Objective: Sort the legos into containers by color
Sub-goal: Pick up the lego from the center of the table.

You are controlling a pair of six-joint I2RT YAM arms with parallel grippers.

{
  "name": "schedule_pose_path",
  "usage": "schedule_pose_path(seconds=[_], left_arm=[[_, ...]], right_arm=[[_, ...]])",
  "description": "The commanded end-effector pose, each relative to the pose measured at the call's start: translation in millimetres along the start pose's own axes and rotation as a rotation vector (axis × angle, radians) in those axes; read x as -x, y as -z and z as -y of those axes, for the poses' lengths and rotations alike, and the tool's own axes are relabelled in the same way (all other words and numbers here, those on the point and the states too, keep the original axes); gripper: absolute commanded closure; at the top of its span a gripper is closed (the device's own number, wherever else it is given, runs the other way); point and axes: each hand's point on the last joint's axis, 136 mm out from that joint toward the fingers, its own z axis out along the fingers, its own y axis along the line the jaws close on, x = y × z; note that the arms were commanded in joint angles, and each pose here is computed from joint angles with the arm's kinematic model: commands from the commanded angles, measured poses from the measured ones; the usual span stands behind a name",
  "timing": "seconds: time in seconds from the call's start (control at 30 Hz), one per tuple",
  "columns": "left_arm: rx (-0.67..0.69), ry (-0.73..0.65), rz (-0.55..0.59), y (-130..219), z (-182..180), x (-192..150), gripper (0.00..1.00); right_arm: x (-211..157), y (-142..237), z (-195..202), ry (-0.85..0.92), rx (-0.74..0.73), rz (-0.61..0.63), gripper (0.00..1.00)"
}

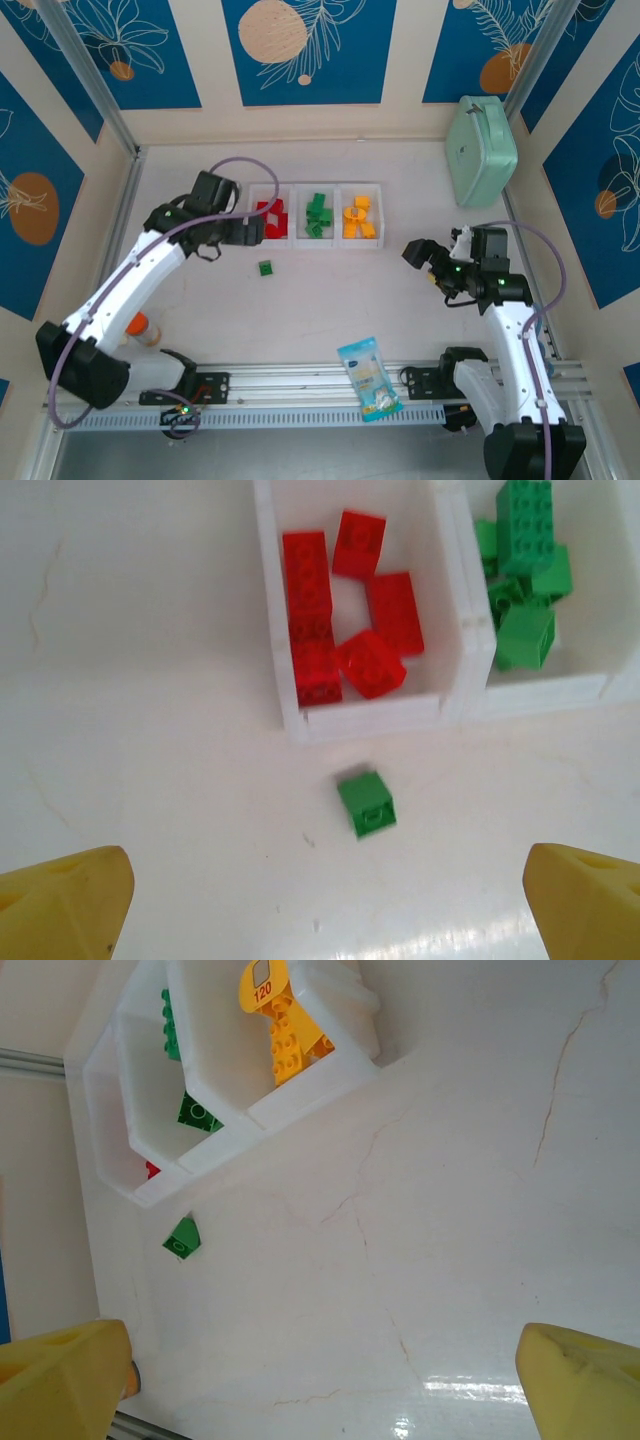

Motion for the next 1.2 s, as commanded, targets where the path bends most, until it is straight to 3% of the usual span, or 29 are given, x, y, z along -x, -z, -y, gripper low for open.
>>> schedule_pose_path(seconds=[0.0,0.17,0.27,0.5,0.67,1.17], left_arm=[[-0.052,0.107,-0.068,-2.4,2.2,-36.0,0.01],[-0.138,0.176,-0.140,-19.6,15.8,-69.8,0.01],[-0.139,0.177,-0.169,-31.7,23.0,-77.8,0.00],[-0.088,0.196,-0.240,-72.2,28.4,-84.1,0.03],[-0.089,0.194,-0.271,-98.8,38.4,-80.3,0.06],[-0.025,0.213,-0.335,-162.9,48.7,-76.9,0.18]], right_arm=[[17.2,3.2,-14.5,0.072,0.031,0.039,0.01],[20.6,0.1,-16.7,0.135,0.039,0.036,0.01],[8.2,-6.1,-27.6,0.209,0.082,-0.028,0.01],[-68.7,-41.0,-50.8,0.518,0.059,-0.387,0.01],[-106.4,-51.9,-65.6,0.616,0.120,-0.533,0.01],[-111.0,-39.7,-81.2,0.670,0.219,-0.472,0.01]])
